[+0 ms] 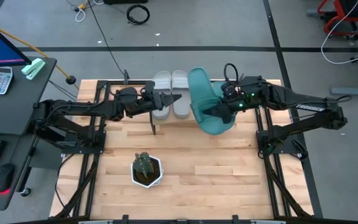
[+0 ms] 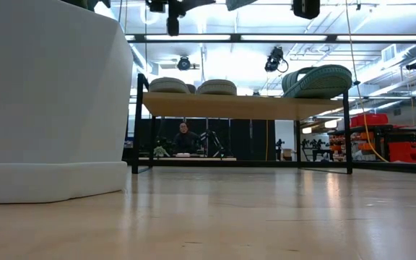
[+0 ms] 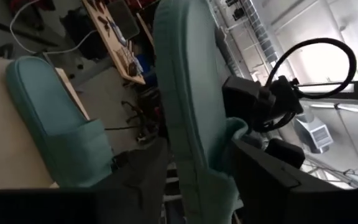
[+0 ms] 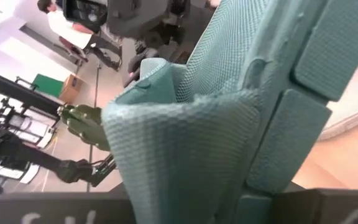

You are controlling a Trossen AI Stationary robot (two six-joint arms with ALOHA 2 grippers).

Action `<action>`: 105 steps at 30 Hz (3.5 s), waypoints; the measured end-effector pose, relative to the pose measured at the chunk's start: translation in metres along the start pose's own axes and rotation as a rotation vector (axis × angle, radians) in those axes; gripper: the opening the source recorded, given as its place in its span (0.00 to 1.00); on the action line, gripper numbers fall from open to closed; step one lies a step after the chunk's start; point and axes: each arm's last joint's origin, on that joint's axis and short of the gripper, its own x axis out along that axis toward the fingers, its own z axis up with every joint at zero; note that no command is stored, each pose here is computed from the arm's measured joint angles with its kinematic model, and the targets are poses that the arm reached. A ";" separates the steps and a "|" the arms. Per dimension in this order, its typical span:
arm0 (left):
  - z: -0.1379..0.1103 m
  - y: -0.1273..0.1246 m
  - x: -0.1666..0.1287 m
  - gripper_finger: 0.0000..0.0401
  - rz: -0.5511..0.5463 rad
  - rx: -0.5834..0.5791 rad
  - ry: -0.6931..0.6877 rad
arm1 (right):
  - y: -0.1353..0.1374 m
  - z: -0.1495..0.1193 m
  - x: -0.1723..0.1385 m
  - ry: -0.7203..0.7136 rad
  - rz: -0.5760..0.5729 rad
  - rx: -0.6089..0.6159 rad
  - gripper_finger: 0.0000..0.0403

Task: Pick and place slides into the shelf
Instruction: Put the green slides on the shelf

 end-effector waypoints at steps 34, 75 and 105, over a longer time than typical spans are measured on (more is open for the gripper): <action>0.009 0.001 0.001 0.51 0.008 -0.055 -0.098 | 0.010 -0.004 0.040 -0.008 0.082 0.031 0.26; -0.034 -0.003 0.013 0.62 -0.065 -0.135 -0.191 | -0.025 0.056 0.019 -0.435 -0.034 0.095 0.26; -0.034 0.007 0.019 0.57 -0.034 -0.113 -0.192 | -0.023 0.046 0.048 -0.366 -0.008 0.140 0.26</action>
